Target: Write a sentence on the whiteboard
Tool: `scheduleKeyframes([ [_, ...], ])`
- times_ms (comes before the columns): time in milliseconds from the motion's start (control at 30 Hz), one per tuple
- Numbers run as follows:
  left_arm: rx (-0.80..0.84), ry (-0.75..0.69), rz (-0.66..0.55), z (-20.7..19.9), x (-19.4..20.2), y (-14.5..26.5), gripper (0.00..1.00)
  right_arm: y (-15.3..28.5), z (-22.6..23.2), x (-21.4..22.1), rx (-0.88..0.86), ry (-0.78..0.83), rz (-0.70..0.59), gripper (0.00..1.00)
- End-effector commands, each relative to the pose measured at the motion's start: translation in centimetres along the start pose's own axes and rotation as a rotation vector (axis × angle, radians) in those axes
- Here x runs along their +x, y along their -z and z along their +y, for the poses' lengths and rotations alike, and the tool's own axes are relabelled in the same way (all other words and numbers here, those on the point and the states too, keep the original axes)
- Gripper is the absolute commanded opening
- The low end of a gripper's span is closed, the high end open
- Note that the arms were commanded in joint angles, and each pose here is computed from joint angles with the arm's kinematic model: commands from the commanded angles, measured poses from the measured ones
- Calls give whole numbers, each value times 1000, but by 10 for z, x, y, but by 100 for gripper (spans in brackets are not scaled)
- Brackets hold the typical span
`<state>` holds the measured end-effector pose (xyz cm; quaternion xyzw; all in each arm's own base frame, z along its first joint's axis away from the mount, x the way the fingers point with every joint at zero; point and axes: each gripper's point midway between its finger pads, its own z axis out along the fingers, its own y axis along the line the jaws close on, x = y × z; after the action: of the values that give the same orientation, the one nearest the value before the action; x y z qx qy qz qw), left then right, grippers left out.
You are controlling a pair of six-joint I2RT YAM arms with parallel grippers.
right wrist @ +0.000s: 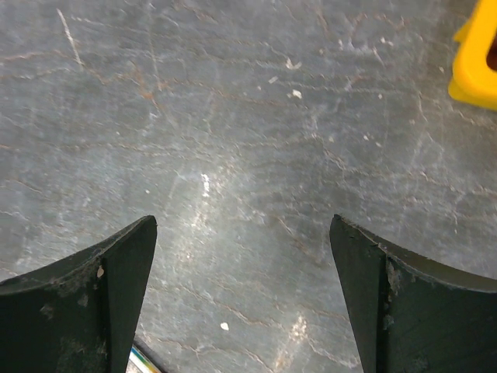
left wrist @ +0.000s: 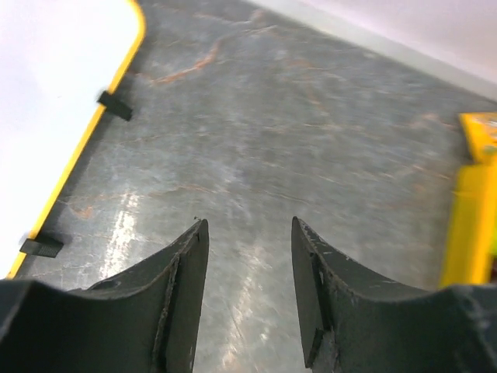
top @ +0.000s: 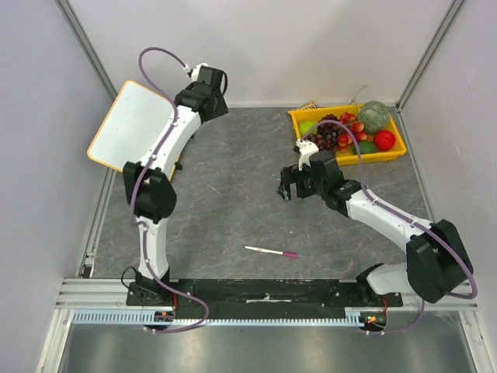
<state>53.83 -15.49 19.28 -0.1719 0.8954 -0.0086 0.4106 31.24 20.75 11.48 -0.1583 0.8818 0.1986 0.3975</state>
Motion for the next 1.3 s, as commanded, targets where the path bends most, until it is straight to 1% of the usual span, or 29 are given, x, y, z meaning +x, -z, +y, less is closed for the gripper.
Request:
scheduleKeyframes([
  [0,280,-65,-49,-34,-32,70,53,-3,22,-43,-101,16,-115,98],
  [133,391,-103,-83,-37,-42,111,56,-16,34,-54,-163,26,-129,98],
  [200,432,-110,-114,-35,-48,133,59,-25,41,-60,-198,32,-129,98],
  [233,448,-115,-123,-33,-49,140,62,-31,47,-62,-216,39,-129,98],
  [300,499,-123,-146,-31,-53,159,64,-42,62,-69,-261,63,-134,98],
  [333,554,-131,-151,-35,-54,174,65,-48,70,-73,-278,75,-137,98],
  [500,739,-140,-133,-37,-55,219,68,-92,112,-79,-372,136,-107,98],
  [567,832,-156,-131,-36,-53,242,74,-105,133,-86,-408,155,-106,98],
  [700,974,-186,-205,-34,-54,284,90,-137,168,-80,-466,174,-83,97],
  [767,1027,-196,-229,-32,-53,301,94,-147,181,-84,-485,177,-92,96],
  [833,1065,-206,-243,-31,-53,314,95,-160,196,-81,-519,171,-89,93],
  [867,1089,-213,-244,-31,-52,320,96,-167,202,-79,-529,160,-82,90],
  [933,1135,-229,-234,-32,-48,331,96,-183,212,-74,-554,140,-74,88],
  [1033,1190,-244,-204,-34,-42,339,96,-198,222,-79,-562,99,-93,84],
  [1100,1211,-242,-184,-35,-39,341,96,-209,227,-85,-563,74,-109,83],
  [1267,1262,-243,-145,-37,-32,346,95,-238,234,-83,-555,17,-97,83],
])
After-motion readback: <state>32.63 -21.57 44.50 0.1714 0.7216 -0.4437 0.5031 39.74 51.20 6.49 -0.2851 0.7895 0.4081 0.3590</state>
